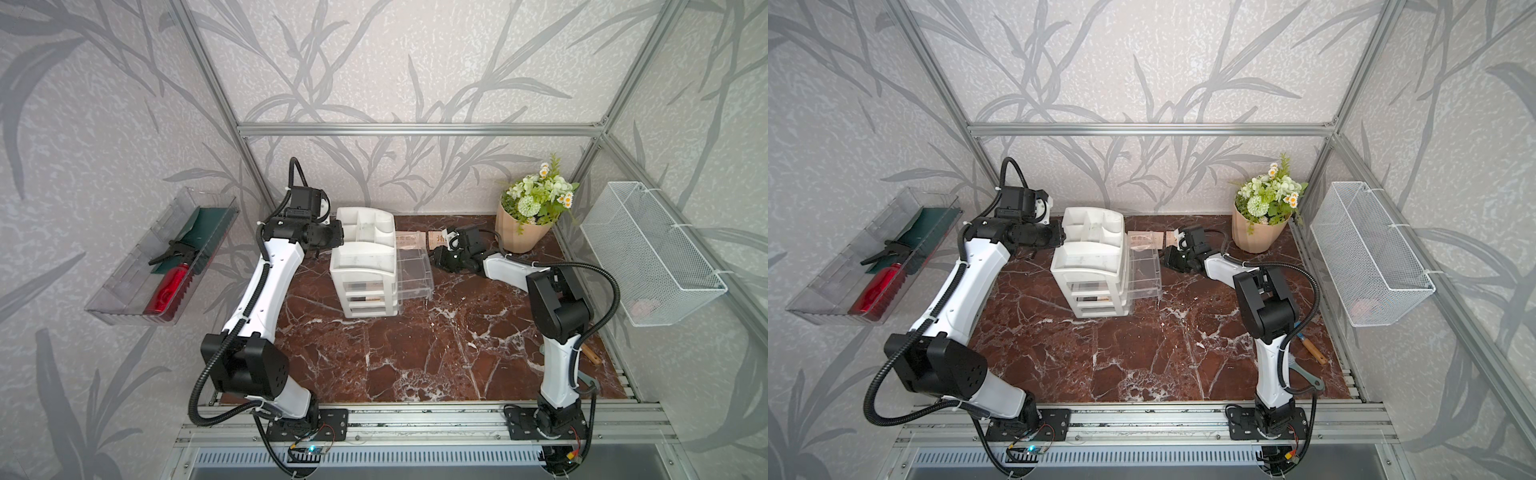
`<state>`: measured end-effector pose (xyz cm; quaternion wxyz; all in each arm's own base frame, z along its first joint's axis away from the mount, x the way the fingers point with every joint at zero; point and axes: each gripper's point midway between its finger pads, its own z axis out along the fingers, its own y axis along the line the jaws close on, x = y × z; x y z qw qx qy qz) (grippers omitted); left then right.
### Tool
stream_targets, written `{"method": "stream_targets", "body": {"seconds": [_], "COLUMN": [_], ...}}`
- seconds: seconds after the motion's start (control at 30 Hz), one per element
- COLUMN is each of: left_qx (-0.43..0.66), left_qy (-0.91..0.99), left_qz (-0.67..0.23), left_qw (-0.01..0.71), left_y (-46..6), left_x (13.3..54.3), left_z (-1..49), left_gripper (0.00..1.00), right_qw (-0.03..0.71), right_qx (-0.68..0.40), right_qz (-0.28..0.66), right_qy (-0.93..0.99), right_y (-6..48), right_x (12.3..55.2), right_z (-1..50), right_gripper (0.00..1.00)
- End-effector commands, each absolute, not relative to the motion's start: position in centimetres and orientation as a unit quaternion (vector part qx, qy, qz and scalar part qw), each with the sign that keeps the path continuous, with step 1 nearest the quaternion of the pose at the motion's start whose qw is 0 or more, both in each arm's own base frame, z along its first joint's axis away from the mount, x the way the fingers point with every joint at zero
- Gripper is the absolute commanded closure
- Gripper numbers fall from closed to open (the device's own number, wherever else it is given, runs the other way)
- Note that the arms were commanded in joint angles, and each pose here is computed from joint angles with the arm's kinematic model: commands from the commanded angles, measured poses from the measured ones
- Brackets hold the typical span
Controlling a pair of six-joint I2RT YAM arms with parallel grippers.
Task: Take the postcards out of the drawer
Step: Close the drawer in the storage box.
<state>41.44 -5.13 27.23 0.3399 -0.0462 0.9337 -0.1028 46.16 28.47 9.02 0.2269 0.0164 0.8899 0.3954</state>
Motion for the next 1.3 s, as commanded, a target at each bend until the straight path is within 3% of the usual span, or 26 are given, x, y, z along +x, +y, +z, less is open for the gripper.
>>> {"method": "stream_targets", "body": {"seconds": [0.0, 0.9, 1.27], "left_qx": [-0.05, -0.039, -0.046], "left_qy": [0.932, 0.934, 0.934], "left_qz": [-0.096, -0.105, -0.091], "left_qw": [0.345, 0.338, 0.343], "left_y": [-4.9, -5.9, -5.3], "left_x": [41.7, 41.9, 41.6], "left_z": [27.6, 27.0, 27.1], "left_gripper": [0.83, 0.87, 0.87], "right_qw": [0.239, 0.194, 0.214], "right_qx": [-0.005, -0.106, -0.105], "right_qz": [0.417, 0.48, 0.413], "right_qy": [0.877, 0.849, 0.879], "right_y": [30.0, 41.4, 39.6], "right_x": [45.1, 40.1, 40.5], "right_z": [11.8, 13.9, 12.7], "right_gripper": [0.6, 0.6, 0.63]}}
